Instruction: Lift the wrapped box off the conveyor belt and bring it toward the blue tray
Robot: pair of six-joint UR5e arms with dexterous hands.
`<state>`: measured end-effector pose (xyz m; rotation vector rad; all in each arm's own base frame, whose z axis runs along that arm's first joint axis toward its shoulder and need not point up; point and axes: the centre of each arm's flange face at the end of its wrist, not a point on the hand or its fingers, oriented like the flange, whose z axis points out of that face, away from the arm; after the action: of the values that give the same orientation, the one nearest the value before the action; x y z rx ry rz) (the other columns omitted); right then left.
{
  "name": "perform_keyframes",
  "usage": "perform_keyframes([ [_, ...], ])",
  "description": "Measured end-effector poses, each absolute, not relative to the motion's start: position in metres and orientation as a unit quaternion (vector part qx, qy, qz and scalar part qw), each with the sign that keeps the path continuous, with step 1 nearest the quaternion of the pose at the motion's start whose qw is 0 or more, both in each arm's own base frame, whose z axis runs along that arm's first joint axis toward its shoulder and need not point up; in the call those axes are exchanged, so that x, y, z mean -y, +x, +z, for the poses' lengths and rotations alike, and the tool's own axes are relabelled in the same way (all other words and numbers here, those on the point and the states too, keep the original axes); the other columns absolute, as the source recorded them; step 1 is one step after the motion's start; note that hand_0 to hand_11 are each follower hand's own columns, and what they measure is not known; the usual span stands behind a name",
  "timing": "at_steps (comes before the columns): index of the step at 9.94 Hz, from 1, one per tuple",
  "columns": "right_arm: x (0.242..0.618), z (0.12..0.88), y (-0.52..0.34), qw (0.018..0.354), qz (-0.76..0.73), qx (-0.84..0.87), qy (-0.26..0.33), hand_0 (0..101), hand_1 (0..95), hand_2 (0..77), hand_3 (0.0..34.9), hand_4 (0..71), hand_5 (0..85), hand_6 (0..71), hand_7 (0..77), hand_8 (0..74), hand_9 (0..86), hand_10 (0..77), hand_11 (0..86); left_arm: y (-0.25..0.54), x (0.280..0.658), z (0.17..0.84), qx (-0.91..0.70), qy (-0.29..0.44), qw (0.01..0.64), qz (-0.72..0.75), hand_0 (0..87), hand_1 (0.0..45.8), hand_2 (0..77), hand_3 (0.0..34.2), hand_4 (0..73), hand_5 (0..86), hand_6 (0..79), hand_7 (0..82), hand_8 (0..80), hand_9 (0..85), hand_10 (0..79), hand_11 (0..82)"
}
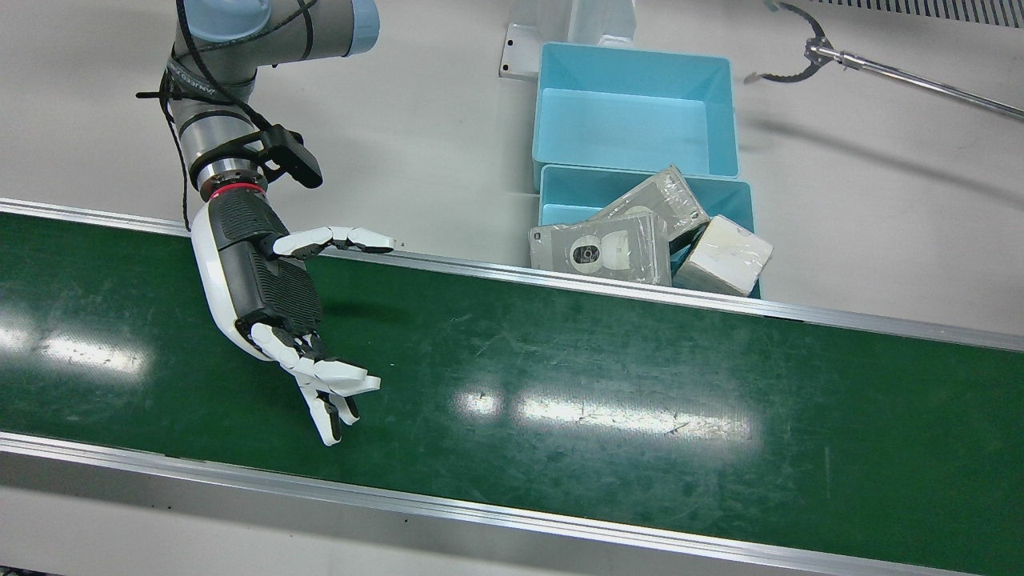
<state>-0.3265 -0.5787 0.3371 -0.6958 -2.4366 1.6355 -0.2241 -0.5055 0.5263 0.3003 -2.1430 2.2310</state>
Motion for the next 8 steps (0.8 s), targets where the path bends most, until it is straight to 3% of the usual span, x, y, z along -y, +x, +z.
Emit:
perform_keyframes([
  [2,0.579,0.336,-0.326,0.06,0.54,0.805,-0.236,55,22.4,20.7,1.5,30.5,21.8,12.5,25.1,6.0,10.4,7.6,13.6,-0.224,0.505,0.526,0.689,0.097,0.017,0.718,0.0,0.0,1.1,0.0,0.0,1.1,0.0,0.5,0.5,0.5,0.0,0.5],
  [3,0.579,0.336,-0.325,0.06,0.539,0.804,-0.242,55,22.4,20.7,1.5,30.5,21.8,17.5,32.2,6.0,10.4,7.6,13.6,-0.224,0.505,0.526,0.689,0.097,0.017,0.718,0.0,0.0,0.5,0.0,0.0,1.1,0.0,0.5,0.5,0.5,0.5,0.0],
  [4,0.579,0.335,-0.323,0.062,0.538,0.804,-0.246,55,22.4,20.7,1.5,30.5,21.8,17.5,32.2,6.0,10.4,7.6,13.6,-0.224,0.505,0.526,0.689,0.097,0.017,0.718,0.0,0.0,0.5,0.0,0.0,1.1,0.0,0.5,0.5,0.5,0.5,0.0],
  [5,0.581,0.333,-0.319,0.062,0.536,0.805,-0.248,55,21.8,22.9,1.6,41.5,31.1,24.5,39.8,7.6,12.0,8.7,13.6,-0.224,0.505,0.526,0.689,0.097,0.017,0.718,0.0,0.0,1.1,0.0,0.0,1.1,0.0,0.5,0.5,0.5,0.5,0.0],
  [6,0.583,0.332,-0.313,0.063,0.534,0.806,-0.248,55,20.2,22.9,1.4,41.5,29.5,25.1,40.9,7.6,13.1,8.2,13.6,-0.224,0.505,0.526,0.689,0.097,0.017,0.718,0.0,0.0,1.1,0.0,0.0,1.1,0.0,0.5,0.5,0.5,0.5,0.0],
  [7,0.586,0.331,-0.308,0.065,0.533,0.807,-0.247,55,21.8,22.9,1.6,36.0,26.7,22.4,39.3,6.0,12.0,5.5,9.3,-0.224,0.505,0.526,0.689,0.097,0.017,0.718,0.0,0.0,1.1,0.0,0.0,1.1,0.0,0.5,0.5,0.5,0.5,0.0],
  [8,0.588,0.331,-0.304,0.067,0.533,0.807,-0.245,58,24.0,20.2,1.6,27.8,20.2,13.1,30.0,2.7,7.1,2.7,6.0,-0.224,0.505,0.526,0.689,0.097,0.017,0.718,0.0,0.0,1.1,0.0,0.0,1.1,0.0,0.5,0.5,0.5,0.5,0.0],
])
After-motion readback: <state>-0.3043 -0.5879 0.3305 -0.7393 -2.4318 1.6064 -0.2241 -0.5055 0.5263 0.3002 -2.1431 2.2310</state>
